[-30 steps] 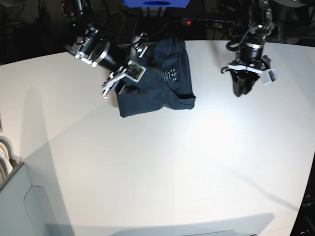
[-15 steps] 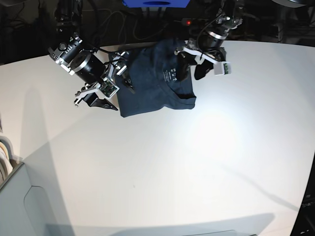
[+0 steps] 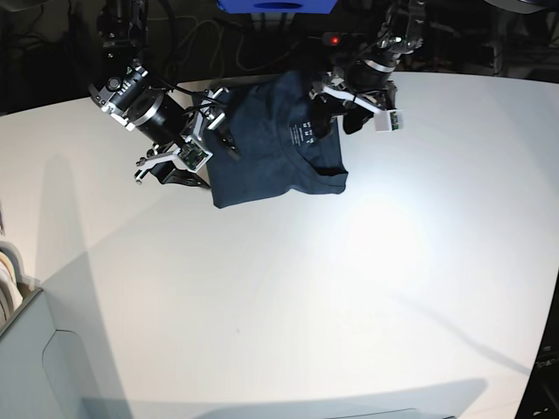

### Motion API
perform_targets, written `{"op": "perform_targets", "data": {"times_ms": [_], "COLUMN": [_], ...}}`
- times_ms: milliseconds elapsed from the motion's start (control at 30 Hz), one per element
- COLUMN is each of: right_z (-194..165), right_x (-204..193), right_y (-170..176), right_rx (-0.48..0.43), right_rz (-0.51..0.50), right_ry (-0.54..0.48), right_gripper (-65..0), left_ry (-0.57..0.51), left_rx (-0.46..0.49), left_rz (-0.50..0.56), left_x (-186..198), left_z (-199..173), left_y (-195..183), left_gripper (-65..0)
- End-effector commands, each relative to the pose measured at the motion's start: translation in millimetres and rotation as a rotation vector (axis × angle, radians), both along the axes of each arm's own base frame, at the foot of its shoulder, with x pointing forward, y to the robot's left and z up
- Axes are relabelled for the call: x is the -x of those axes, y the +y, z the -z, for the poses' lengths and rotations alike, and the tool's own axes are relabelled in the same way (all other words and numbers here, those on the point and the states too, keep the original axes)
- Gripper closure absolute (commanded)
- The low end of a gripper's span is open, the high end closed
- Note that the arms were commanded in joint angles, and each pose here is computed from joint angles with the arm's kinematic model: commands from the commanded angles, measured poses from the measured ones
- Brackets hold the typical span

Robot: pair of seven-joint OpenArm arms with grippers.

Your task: Fold the T-shirt properly

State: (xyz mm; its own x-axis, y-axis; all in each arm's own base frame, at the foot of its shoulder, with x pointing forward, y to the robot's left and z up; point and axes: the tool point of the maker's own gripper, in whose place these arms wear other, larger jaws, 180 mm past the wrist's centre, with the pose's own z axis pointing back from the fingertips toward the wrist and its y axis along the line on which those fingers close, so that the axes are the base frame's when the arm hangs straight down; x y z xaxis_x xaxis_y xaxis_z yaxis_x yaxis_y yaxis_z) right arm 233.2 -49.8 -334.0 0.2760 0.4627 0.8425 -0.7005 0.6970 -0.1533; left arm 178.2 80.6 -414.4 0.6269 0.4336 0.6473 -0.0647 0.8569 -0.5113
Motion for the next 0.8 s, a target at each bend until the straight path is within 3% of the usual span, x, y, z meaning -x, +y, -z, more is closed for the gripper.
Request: {"op": "perform_targets", "data": {"times_ms": [0,67,267,533,633,733,767], "right_z": [-10.9,-10.9,-11.5,-13.9,-14.8,-18.4,-16.2], "right_x": [-1.6,-1.6,-3.7,-6.4,-7.4,-16.7,-19.7], "right_y": [4.2,4.2,-1.6,-1.7,1.8,6.8,7.6], "right_rx": [-0.031,-0.031,-0.027,-0.028,-0.043,-0.074,-0.08], "right_rz": [-0.021,-0.021,-0.001,0.0,0.004,0.024,0.027], "right_ry": [-0.033,-0.033,-0.036,-0.046,-0.046,-0.057,-0.053], "right_gripper": [-38.4,-38.4,-38.0,-36.3,-25.0,-4.2,0.0], "left_ry": [0.001,0.008,0.025,0.022,0.02,0.023,0.029], "left_rx": [0.011,0.012,0.026,0.031,0.03,0.028,0.027], "left_rz": [0.01,0.008,-0.005,0.021,0.02,0.021,0.019], "left_x": [1.1,2.5,0.6,-3.4,-4.2,-3.6,-2.6], "left_z": [-1.0,1.5,10.1,11.4,11.1,12.2,14.3], "left_y": [-3.0,-3.4,-7.7,-15.2,-14.6,-14.5,-13.6], "left_gripper": [-37.1,-31.6,0.0,0.0,0.0,0.0,0.0]}}
